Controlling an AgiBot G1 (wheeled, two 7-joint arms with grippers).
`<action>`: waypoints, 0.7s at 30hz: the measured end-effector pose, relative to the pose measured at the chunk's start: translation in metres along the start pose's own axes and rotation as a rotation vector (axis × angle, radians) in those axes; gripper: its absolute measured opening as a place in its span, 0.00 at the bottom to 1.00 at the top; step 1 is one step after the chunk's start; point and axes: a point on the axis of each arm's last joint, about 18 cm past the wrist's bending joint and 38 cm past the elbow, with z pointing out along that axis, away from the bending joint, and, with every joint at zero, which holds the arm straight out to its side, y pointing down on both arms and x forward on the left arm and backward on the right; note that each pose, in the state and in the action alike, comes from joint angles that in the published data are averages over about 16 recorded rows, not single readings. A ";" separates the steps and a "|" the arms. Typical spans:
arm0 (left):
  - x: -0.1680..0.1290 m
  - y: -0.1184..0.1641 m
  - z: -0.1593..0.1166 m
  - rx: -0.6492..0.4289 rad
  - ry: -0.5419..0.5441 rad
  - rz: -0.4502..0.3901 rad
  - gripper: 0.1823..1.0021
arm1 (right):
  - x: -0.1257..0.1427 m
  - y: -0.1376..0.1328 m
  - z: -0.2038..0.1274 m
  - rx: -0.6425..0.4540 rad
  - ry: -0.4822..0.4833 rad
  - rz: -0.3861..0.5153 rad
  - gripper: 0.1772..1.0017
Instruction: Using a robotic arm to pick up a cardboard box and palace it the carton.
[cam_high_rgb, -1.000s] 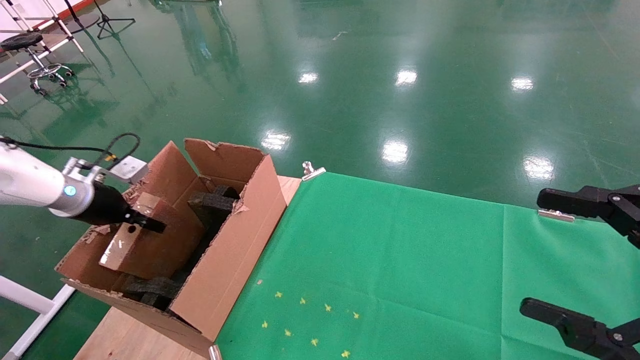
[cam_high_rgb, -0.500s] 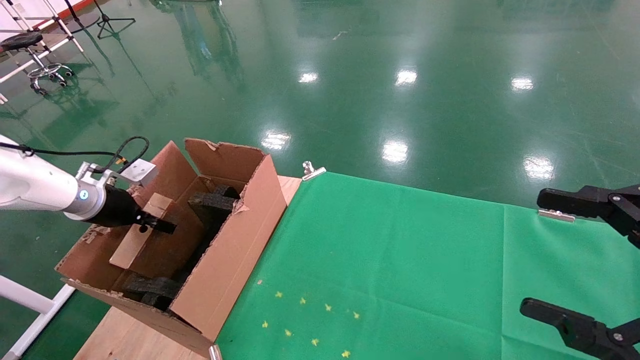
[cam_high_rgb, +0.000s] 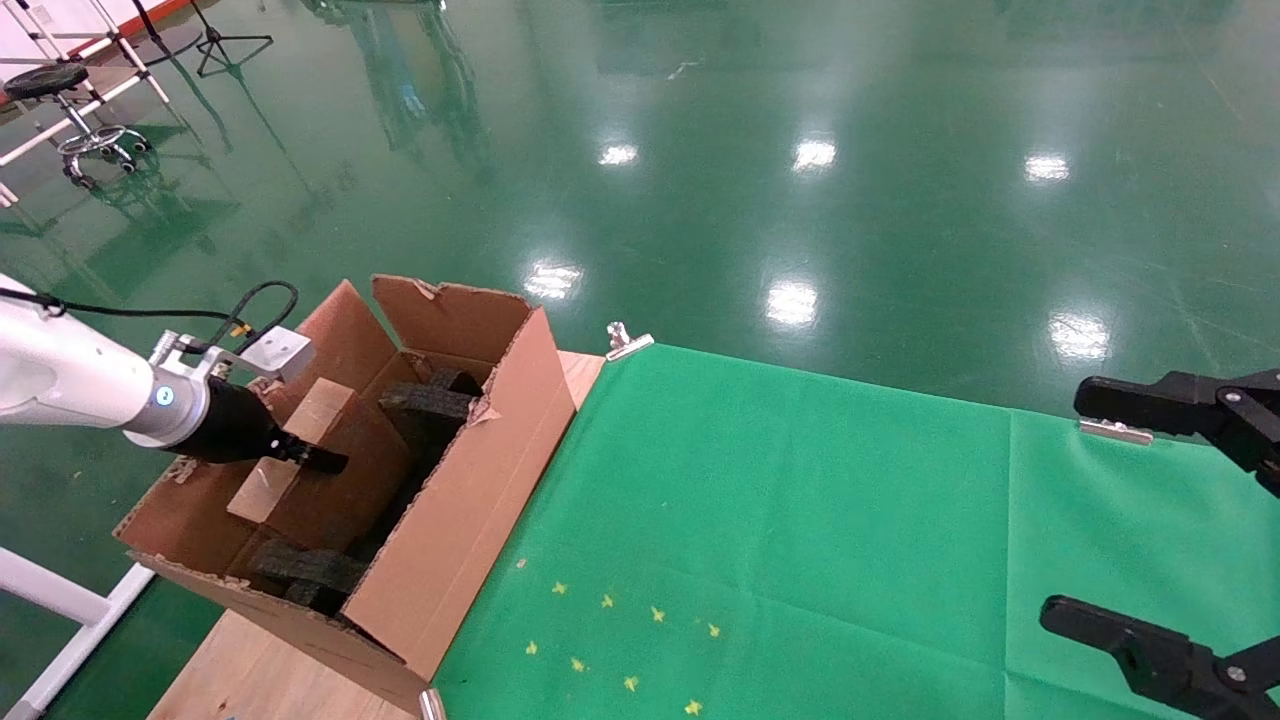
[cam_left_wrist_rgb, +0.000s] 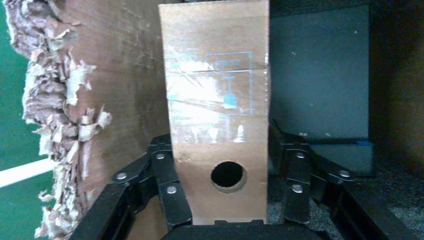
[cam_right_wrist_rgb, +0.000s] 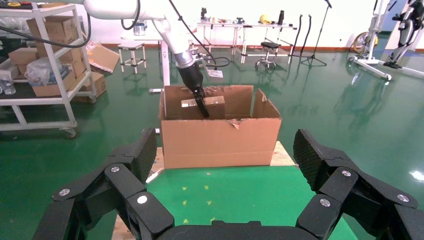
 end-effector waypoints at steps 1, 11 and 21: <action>0.000 0.000 0.000 -0.002 0.000 0.002 0.42 | 0.000 0.000 0.000 0.000 0.000 0.000 1.00; 0.000 -0.017 -0.014 0.023 0.012 0.034 0.66 | 0.000 0.000 0.000 0.000 0.000 0.000 1.00; 0.009 -0.055 -0.053 0.239 0.157 0.101 0.87 | 0.000 0.000 0.000 0.000 0.000 0.000 1.00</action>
